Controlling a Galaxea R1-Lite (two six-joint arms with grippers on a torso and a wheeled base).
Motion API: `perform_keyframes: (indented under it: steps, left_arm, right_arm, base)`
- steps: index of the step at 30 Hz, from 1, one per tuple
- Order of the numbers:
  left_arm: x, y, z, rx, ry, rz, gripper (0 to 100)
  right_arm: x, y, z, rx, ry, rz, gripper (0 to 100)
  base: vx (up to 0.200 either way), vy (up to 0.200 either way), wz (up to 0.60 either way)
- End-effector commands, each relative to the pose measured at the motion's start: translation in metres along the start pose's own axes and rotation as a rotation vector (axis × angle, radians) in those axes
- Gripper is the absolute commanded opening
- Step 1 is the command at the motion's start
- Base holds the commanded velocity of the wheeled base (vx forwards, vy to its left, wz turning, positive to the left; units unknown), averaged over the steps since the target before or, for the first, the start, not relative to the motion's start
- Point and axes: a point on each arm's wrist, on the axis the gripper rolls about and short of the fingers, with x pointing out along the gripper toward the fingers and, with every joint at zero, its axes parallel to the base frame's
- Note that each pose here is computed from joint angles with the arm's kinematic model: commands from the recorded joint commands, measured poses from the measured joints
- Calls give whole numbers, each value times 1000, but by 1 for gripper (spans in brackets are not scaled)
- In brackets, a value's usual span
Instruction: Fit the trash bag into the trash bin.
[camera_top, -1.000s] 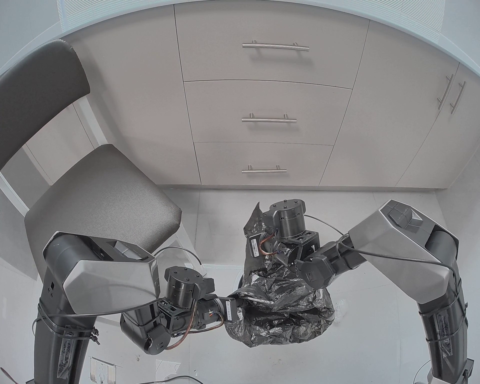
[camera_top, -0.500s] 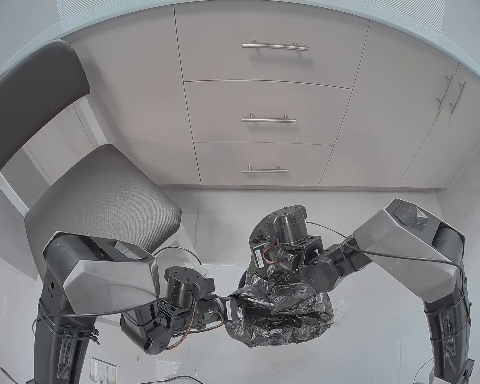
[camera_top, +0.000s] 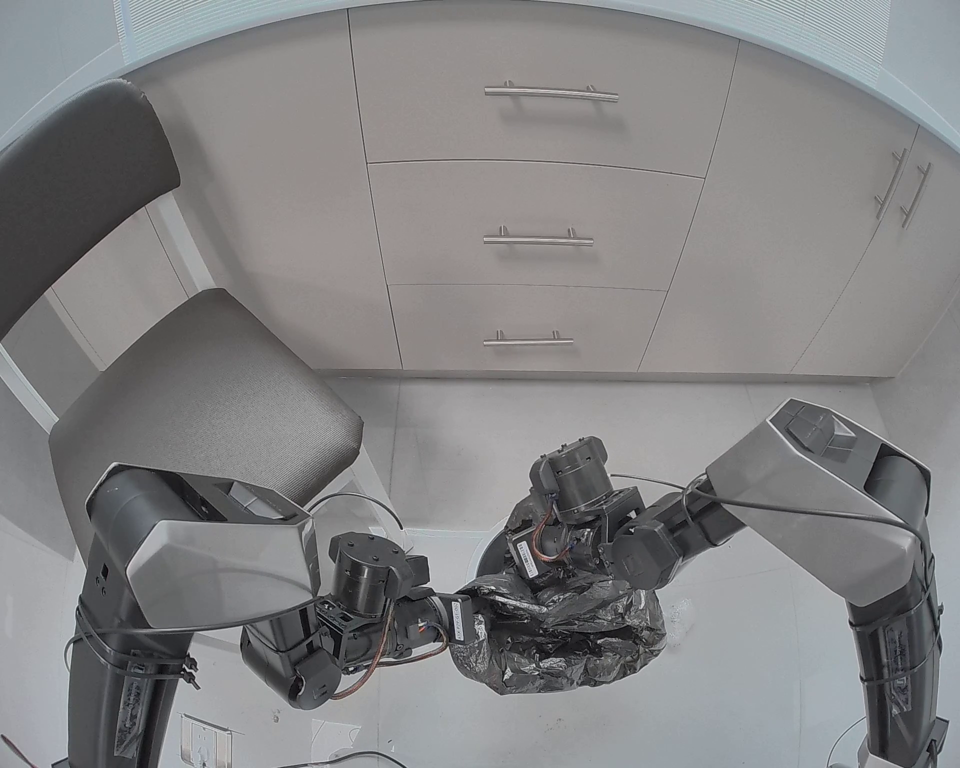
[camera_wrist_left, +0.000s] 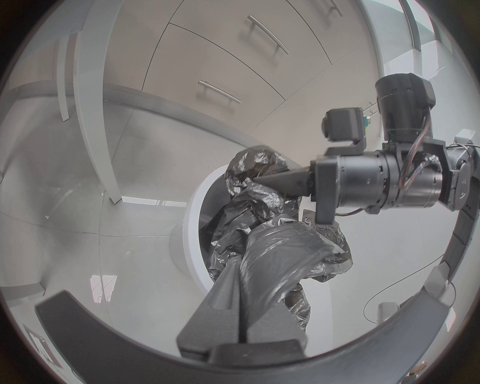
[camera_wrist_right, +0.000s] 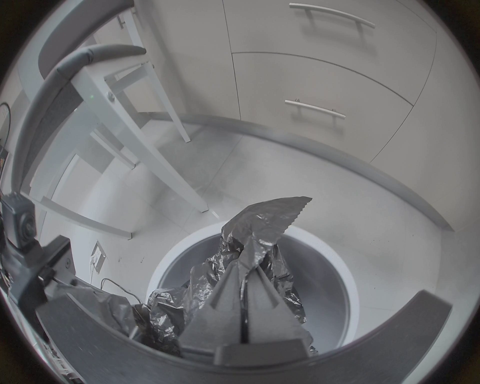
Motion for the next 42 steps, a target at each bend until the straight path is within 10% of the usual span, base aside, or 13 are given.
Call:
perform_keyframes:
  steps: [1, 27, 28, 42]
  left_arm:
    - [0, 0, 0, 0, 0, 0, 0]
    - [1, 0, -1, -1, 0, 2, 0]
    - [1, 0, -1, -1, 0, 2, 0]
    - [1, 0, 0, 0, -2, 0, 0]
  right_arm:
    - [17, 5, -17, -13, 46, 4, 0]
    - [50, 4, -25, 43, 105, 69, 0]
    - [50, 4, -25, 41, 107, 67, 100]
    - [-4, -10, 6, 70, 48, 73, 100]
  base:
    - [0, 0, 0]
    - [0, 0, 0]
    - [0, 0, 0]
    - [0, 0, 0]
